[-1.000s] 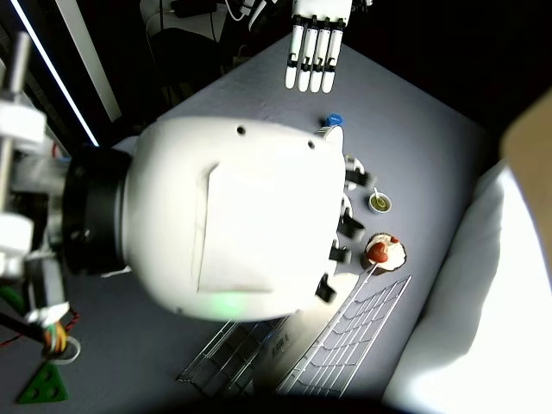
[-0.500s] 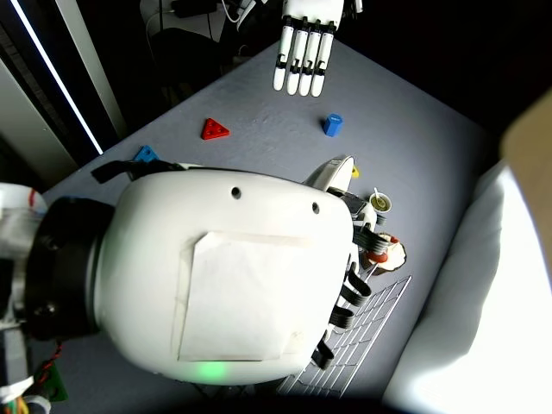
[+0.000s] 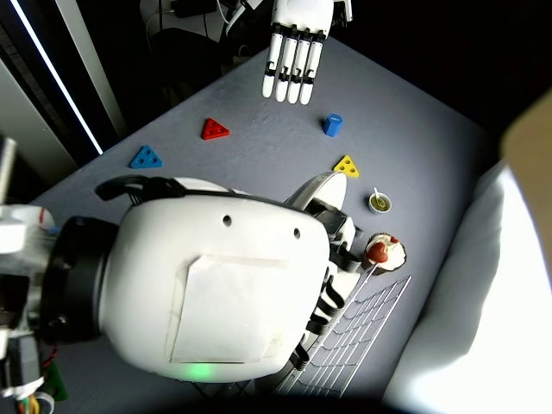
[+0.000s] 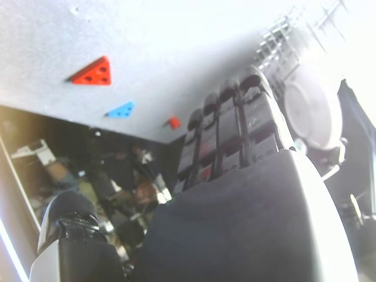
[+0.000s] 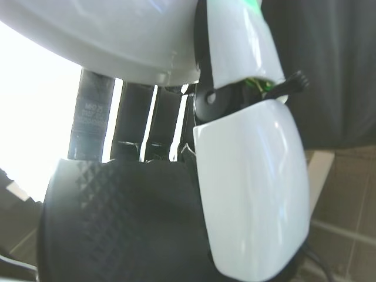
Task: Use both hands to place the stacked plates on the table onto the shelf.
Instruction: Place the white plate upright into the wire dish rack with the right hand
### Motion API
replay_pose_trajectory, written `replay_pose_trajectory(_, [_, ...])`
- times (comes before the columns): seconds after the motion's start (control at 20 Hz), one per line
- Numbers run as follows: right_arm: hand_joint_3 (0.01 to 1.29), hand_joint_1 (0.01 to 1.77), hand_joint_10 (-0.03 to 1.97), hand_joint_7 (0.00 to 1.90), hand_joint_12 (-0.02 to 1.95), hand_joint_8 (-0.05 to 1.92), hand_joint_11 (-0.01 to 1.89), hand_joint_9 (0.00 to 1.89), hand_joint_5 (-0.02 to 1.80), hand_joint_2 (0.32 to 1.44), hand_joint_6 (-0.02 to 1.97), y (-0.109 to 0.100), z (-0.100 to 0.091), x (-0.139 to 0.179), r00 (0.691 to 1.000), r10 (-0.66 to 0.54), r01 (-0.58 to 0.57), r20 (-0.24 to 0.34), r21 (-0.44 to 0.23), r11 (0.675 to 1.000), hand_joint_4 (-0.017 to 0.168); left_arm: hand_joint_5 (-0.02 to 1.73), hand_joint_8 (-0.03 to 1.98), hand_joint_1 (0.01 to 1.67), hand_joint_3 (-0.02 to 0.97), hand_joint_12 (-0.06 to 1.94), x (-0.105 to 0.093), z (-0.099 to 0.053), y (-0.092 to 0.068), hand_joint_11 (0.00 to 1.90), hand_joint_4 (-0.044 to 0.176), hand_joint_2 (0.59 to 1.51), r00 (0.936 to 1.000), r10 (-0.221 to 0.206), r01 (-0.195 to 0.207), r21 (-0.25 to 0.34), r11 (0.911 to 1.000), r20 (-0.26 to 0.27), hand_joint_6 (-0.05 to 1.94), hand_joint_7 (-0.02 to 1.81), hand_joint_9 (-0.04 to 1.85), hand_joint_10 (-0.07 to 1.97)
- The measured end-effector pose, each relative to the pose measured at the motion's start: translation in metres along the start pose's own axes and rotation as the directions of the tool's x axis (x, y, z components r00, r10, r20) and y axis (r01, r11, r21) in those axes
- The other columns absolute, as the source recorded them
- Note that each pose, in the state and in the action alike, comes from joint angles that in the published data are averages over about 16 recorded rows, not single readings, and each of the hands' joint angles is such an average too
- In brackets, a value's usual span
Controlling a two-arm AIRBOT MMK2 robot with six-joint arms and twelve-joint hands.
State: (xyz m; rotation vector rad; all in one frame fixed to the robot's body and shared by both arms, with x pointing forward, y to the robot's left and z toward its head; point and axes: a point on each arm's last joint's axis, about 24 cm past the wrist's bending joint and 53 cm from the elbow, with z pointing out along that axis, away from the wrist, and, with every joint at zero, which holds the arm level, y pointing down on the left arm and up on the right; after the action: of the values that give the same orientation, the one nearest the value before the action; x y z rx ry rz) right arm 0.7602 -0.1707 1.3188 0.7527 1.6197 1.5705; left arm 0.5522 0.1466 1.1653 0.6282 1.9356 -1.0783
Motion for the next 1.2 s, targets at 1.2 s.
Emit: replay_pose_trajectory(1.2, [0.01,1.47,0.82,0.99,1.10,0.76,1.02,1.10,0.88,0.99,0.85,-0.035,-0.002,-0.017,0.999,0.043,-0.043,-0.001,0.069,0.997,-0.008,0.07,0.00,0.13,0.011,0.02,-0.001,0.004,-0.012,0.12,0.000,0.939,1.0000,0.001,-0.001,0.038,0.9993,0.004,0.02,0.12,0.13,0.00])
